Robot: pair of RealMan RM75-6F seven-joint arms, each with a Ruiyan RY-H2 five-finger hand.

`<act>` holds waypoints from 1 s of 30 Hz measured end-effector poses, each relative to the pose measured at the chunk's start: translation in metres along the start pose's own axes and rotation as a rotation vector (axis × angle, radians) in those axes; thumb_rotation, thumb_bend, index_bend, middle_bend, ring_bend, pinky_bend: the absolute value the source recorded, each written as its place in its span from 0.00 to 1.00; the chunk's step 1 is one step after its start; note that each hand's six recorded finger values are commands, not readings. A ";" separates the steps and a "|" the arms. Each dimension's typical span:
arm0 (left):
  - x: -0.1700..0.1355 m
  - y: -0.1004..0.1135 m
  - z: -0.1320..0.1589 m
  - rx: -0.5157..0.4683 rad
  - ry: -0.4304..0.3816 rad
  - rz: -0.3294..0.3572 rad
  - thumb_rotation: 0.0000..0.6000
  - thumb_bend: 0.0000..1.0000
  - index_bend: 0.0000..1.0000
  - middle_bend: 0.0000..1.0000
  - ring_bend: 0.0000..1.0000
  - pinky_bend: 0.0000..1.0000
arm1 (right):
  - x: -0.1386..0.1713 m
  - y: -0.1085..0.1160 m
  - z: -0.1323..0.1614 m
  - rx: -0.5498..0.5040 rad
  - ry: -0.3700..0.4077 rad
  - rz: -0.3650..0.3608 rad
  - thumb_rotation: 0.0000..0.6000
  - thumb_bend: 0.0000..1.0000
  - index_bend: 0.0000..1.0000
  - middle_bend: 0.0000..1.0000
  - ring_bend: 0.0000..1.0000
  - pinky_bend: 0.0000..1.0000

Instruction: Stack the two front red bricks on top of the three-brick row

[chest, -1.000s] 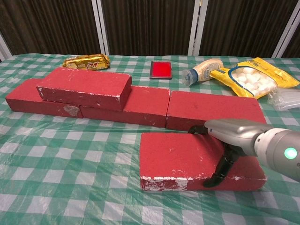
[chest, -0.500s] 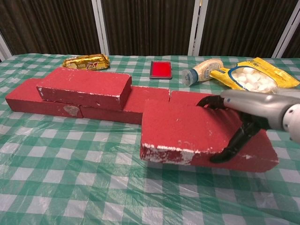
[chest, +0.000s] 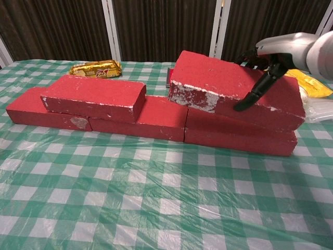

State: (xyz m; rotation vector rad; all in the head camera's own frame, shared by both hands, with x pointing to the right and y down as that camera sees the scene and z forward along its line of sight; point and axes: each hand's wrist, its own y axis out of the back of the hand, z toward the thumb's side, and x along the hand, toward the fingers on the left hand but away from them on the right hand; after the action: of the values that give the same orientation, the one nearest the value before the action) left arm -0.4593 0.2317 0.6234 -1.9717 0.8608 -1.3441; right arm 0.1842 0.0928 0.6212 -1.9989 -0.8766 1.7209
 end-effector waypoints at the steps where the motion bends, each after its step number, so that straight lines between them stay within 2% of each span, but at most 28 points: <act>1: 0.001 0.000 -0.001 0.000 0.003 -0.002 1.00 0.33 0.00 0.00 0.00 0.00 | -0.007 0.004 0.001 0.001 -0.019 0.000 1.00 0.16 0.48 0.40 0.32 0.41; 5: 0.003 -0.002 -0.003 0.011 0.014 -0.004 1.00 0.33 0.00 0.00 0.00 0.00 | -0.040 0.017 0.015 0.018 -0.072 -0.001 1.00 0.16 0.48 0.40 0.32 0.39; 8: 0.004 0.000 -0.005 0.025 0.024 0.007 1.00 0.33 0.00 0.00 0.00 0.00 | -0.056 0.018 0.035 0.045 -0.053 0.004 1.00 0.16 0.48 0.40 0.32 0.37; 11: 0.005 0.001 -0.007 0.029 0.036 0.016 1.00 0.33 0.00 0.00 0.00 0.00 | -0.067 0.010 0.048 0.086 -0.036 0.024 1.00 0.16 0.48 0.40 0.32 0.37; 15: 0.005 0.001 -0.010 0.028 0.044 0.015 1.00 0.34 0.00 0.00 0.00 0.00 | -0.072 -0.009 0.055 0.126 -0.018 0.063 1.00 0.16 0.48 0.40 0.32 0.37; 21: 0.007 0.001 -0.010 0.025 0.045 0.014 1.00 0.34 0.00 0.00 0.00 0.00 | -0.072 -0.017 0.058 0.133 -0.010 0.079 1.00 0.16 0.48 0.40 0.32 0.37; 30: 0.007 0.000 -0.010 0.025 0.045 0.009 1.00 0.34 0.00 0.00 0.00 0.00 | -0.070 -0.031 0.077 0.128 0.022 0.099 1.00 0.16 0.47 0.40 0.32 0.37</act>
State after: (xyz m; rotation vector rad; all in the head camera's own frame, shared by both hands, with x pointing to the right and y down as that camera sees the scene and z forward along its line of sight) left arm -0.4671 0.2254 0.6308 -1.9234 0.8685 -1.3926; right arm 0.0978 0.0605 0.6785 -2.0028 -0.6525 1.7573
